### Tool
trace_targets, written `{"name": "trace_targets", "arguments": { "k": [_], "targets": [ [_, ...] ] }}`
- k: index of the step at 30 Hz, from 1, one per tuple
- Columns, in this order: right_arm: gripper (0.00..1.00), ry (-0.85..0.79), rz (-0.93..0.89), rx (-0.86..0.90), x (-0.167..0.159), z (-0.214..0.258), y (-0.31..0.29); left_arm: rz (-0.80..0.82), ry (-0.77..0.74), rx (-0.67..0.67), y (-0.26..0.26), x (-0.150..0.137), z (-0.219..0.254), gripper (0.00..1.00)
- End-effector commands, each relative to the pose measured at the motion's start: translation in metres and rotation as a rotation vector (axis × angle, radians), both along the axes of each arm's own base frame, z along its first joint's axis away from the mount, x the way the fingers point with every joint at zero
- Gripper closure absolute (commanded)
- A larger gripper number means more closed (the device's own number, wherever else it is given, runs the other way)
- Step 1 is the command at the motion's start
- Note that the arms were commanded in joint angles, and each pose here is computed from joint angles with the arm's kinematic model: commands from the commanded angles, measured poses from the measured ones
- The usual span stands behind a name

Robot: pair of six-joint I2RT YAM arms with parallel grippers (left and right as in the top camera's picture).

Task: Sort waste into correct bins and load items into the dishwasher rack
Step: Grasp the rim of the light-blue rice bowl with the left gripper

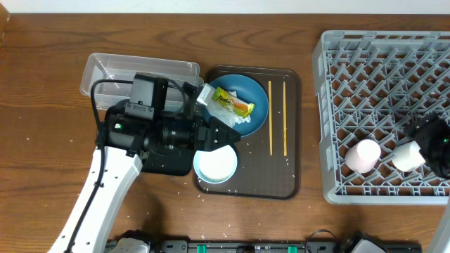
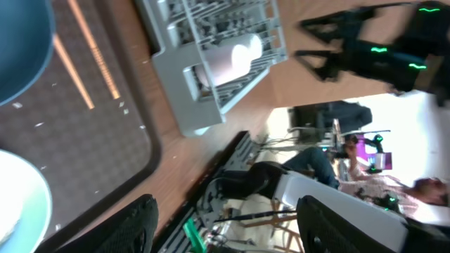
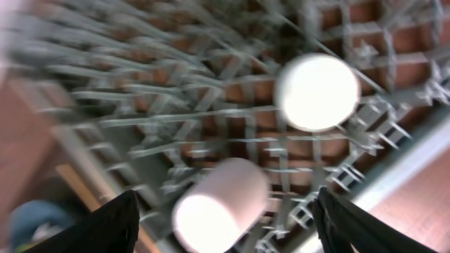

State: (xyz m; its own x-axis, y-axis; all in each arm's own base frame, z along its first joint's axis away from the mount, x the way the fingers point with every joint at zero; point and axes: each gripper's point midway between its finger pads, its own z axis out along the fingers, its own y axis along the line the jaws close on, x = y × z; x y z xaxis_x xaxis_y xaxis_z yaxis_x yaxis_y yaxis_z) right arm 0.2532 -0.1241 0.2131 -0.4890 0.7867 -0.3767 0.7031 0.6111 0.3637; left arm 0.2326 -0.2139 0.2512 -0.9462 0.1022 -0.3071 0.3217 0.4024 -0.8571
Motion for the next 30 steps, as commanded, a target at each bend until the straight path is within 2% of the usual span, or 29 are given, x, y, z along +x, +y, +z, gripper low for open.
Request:
{"name": "trace_targets", "arguments": {
  "k": [1, 5, 10, 12, 22, 25, 30],
  "targets": [
    [0.24, -0.185, 0.202, -0.008, 0.006, 0.046, 0.041, 0.016, -0.048, 0.086, 0.002, 0.002, -0.009, 0.34],
    [0.25, -0.301, 0.379, -0.032, -0.003, 0.074, 0.084, 0.053, -0.06, 0.251, 0.007, 0.0, -0.031, 0.34],
    [0.21, -0.319, 0.493, -0.041, -0.024, 0.081, 0.118, 0.137, -0.073, 0.667, 0.039, -0.005, -0.083, 0.35],
    [0.2, -0.305, 0.533, -0.038, -0.029, 0.078, 0.126, 0.169, -0.072, 0.777, 0.045, -0.009, -0.099, 0.35],
    [0.2, -0.243, 0.572, -0.023, -0.035, 0.067, 0.132, 0.101, -0.218, 0.94, -0.005, -0.014, -0.171, 0.46],
    [0.2, -0.238, 0.573, -0.02, -0.037, 0.066, 0.132, 0.1, -0.211, 0.997, -0.01, -0.012, -0.192, 0.49],
    [0.2, -0.226, 0.575, -0.021, -0.039, 0.064, 0.132, 0.098, -0.186, 1.029, -0.013, -0.009, -0.212, 0.61]
  ]
}}
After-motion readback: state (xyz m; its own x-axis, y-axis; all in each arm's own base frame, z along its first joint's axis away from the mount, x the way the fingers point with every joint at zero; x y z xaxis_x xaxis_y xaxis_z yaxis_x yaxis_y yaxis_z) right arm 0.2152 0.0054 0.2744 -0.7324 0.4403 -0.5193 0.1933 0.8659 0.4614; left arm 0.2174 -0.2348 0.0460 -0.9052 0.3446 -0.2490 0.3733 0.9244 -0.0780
